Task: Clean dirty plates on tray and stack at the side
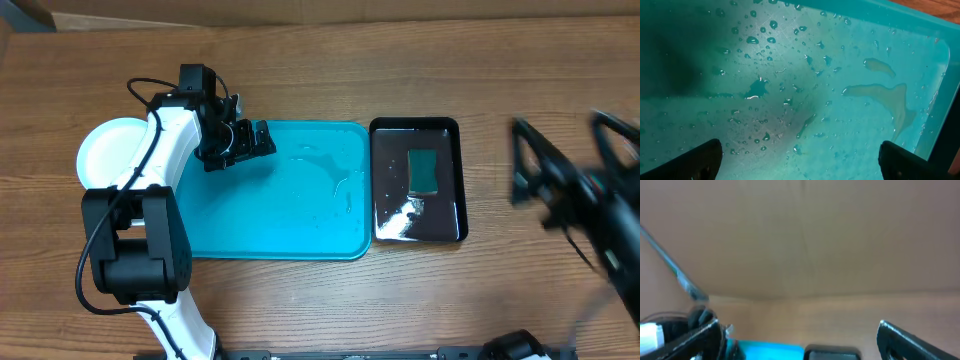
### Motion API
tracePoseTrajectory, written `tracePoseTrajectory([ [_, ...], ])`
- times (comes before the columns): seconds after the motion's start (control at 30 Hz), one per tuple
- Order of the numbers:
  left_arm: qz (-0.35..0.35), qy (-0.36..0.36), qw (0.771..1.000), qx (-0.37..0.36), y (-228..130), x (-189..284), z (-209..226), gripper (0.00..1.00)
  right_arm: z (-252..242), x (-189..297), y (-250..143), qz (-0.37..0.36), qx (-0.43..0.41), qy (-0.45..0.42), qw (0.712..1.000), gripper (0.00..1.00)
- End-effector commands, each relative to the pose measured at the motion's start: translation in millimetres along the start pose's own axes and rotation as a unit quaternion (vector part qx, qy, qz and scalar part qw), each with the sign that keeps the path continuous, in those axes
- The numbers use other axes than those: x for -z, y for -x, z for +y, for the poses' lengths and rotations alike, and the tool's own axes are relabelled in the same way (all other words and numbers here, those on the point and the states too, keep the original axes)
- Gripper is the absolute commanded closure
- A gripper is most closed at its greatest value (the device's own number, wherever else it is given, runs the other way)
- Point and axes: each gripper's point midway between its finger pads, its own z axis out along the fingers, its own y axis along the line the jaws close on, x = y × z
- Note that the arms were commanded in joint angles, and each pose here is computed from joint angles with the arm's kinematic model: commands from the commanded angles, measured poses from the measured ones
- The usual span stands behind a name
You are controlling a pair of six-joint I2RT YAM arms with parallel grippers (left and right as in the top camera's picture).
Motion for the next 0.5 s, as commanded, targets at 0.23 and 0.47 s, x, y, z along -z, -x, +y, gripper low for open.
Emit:
tracePoseTrajectory([
  [0.23, -0.005, 0.003, 1.000, -0.010, -1.2, 4.3, -0.9, 0.00, -27.1, 47.4, -41.5, -0.178, 0.048, -0.001, 0.983, 0.00],
  [0.47, -0.005, 0.003, 1.000, -0.010, -1.2, 4.3, -0.9, 0.00, -28.5, 37.6, -74.7, -0.306, 0.058, 0.044, 0.949, 0.00],
])
